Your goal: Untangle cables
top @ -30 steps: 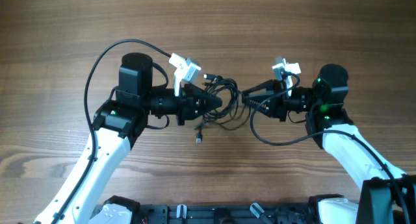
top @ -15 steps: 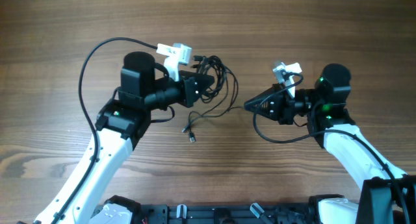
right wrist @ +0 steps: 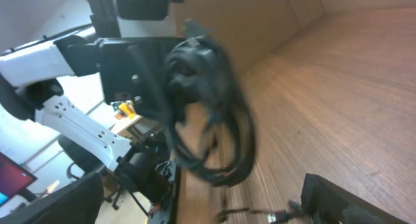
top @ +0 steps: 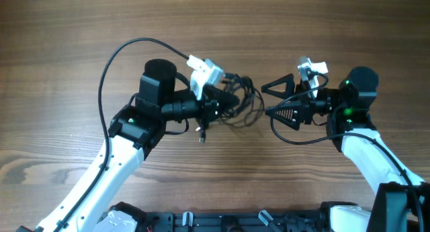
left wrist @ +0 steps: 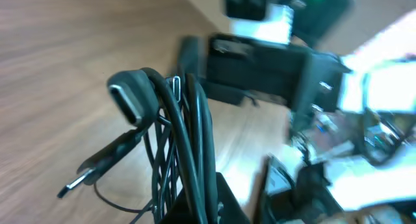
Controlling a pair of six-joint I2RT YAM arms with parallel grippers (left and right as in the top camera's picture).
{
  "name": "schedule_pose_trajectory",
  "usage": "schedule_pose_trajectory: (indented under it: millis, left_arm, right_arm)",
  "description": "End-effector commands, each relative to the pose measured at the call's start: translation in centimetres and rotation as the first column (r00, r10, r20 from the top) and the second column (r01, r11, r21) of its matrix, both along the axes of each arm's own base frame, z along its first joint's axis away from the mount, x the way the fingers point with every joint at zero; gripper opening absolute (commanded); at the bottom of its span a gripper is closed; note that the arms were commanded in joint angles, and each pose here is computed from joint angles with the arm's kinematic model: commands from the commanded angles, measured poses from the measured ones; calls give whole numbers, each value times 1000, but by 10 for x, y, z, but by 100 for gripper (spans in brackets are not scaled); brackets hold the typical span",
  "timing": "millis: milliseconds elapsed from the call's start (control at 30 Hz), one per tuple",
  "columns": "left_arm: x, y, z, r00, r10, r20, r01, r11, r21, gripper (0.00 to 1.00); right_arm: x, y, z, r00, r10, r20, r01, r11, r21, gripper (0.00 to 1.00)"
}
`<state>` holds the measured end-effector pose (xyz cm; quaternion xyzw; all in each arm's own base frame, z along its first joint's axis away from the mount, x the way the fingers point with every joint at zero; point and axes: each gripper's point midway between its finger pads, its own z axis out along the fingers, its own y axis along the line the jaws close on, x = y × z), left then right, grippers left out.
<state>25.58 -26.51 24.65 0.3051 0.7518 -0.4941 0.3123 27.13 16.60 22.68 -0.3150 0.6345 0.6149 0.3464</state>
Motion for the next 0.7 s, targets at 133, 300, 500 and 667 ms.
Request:
schedule_pose_trajectory:
  millis: [133,300,500,667]
  left_arm:
    - [-40,-11,17,965,-259,47,263,959,-107,4]
    - [-40,-24,-2,956,-293,-5,291,952,-96,4]
    - [-23,-27,-13,972,-233,5,233,971,-60,17]
    - [-9,-31,1,980,-189,55,194,977,-91,68]
  right_arm:
    - [0,0,0,1000,10,19,-10,1000,0,100]
    - [-10,11,0,998,67,20,-67,998,2,90]
    - [-12,12,0,997,76,-26,-76,997,5,17]
    - [-9,12,-1,997,59,-39,-59,998,4,4]
